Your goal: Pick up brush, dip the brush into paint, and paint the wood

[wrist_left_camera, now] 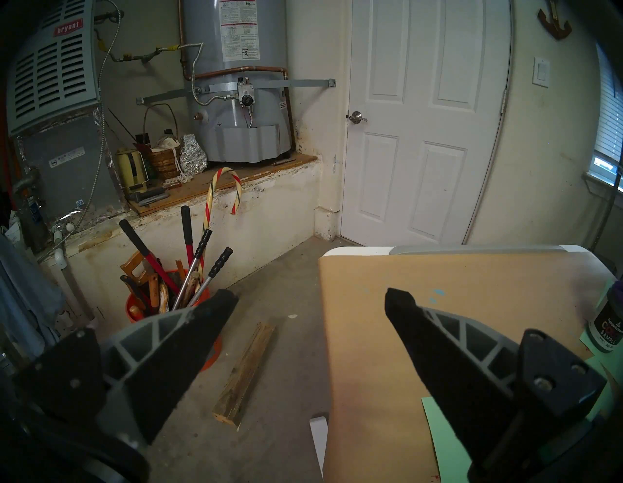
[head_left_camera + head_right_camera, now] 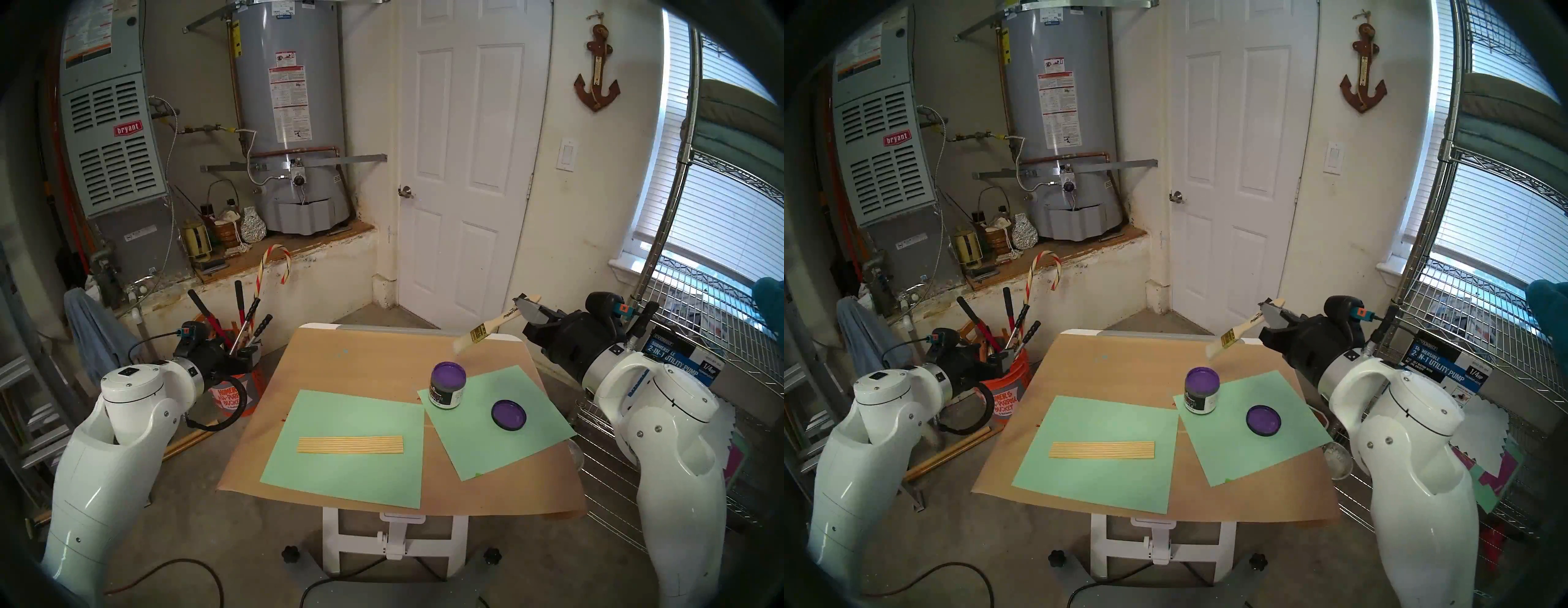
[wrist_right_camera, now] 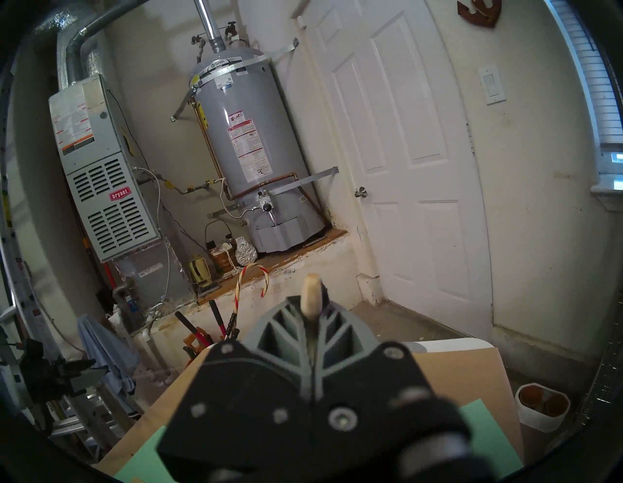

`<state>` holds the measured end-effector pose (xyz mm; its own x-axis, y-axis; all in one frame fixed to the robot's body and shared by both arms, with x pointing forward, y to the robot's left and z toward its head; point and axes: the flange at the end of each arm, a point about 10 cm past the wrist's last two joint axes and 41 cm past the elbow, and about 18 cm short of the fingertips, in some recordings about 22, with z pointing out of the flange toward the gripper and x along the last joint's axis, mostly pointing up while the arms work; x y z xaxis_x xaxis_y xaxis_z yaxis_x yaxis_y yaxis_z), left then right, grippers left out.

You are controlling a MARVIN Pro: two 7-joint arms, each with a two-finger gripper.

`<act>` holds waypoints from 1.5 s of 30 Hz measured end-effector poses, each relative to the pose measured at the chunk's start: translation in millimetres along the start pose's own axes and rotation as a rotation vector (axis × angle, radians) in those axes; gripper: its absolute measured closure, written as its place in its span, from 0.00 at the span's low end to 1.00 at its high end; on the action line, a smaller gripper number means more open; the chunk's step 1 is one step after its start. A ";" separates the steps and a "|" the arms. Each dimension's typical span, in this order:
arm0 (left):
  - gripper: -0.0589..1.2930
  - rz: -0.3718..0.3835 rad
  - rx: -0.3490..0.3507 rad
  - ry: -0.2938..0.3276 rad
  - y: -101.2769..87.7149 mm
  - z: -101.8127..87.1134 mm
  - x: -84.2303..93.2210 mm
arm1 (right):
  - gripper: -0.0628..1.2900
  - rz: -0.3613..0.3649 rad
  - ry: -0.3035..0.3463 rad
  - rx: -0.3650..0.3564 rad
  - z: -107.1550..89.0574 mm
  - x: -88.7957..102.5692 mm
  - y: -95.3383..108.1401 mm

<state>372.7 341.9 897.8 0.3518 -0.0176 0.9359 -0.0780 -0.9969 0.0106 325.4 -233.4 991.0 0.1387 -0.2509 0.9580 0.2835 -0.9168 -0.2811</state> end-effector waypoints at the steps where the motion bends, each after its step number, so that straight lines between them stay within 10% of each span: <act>1: 0.03 0.000 0.000 0.000 0.0 0.0 0.0 | 0.97 0.000 -0.002 0.000 0.3 -1.0 -0.7; 45: 0.03 0.000 0.000 0.000 0.0 0.0 0.0 | 0.97 -0.091 -0.093 0.016 5.7 -44.3 -13.3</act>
<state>372.7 341.9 897.8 0.3518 -0.0175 0.9359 -0.0781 -0.9969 0.0107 320.9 -208.4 952.0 0.1986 -0.1369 0.9705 0.3140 -0.9291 -0.1953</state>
